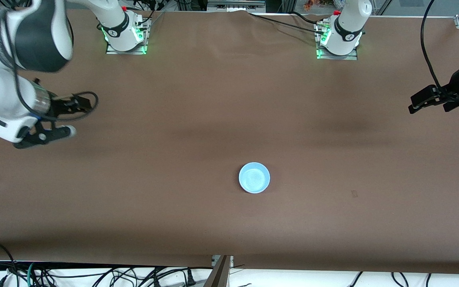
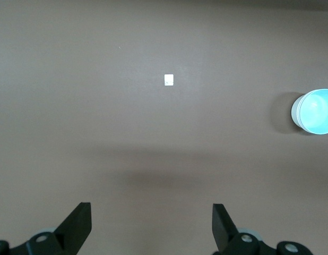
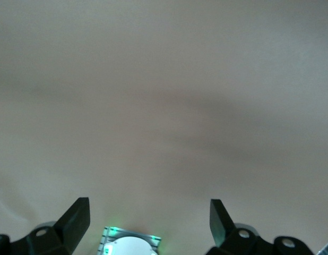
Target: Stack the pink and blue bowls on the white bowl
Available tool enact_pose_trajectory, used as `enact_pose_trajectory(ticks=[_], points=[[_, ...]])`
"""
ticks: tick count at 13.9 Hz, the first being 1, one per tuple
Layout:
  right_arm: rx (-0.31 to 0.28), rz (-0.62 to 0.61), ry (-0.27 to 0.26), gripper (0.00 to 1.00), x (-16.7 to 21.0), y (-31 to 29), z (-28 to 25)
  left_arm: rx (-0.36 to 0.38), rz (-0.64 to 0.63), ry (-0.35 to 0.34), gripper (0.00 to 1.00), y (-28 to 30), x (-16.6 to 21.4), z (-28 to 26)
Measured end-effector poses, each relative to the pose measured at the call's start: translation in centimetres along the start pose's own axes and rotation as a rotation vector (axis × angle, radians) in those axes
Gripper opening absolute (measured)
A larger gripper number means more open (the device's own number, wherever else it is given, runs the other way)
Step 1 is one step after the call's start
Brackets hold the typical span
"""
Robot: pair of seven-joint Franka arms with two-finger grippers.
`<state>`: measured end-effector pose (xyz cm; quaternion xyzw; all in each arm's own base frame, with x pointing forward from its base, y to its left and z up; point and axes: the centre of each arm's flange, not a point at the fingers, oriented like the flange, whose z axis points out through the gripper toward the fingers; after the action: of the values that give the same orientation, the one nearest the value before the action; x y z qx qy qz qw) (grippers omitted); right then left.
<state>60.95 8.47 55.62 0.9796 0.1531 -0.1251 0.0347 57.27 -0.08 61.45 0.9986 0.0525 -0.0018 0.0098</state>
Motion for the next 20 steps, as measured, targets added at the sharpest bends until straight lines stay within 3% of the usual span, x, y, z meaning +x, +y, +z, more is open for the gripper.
enact_pose_trajectory(ticks=[5,9,12,20], points=[[0.058,0.065,0.123,1.00,-7.3,6.5,-5.5,0.002,-0.030,0.005,1.00,-1.8,-2.1,-2.7],[0.049,0.142,0.092,1.00,-9.3,6.2,-4.6,0.002,-0.046,-0.014,1.00,-2.7,-2.3,-2.2],[0.057,0.232,0.059,1.00,-10.0,4.2,-3.4,-0.009,-0.044,-0.073,1.00,-2.5,-2.5,-0.6],[0.052,0.191,0.042,1.00,-9.9,1.6,-2.6,-0.005,-0.042,-0.146,1.00,-3.1,-3.7,-0.4]])
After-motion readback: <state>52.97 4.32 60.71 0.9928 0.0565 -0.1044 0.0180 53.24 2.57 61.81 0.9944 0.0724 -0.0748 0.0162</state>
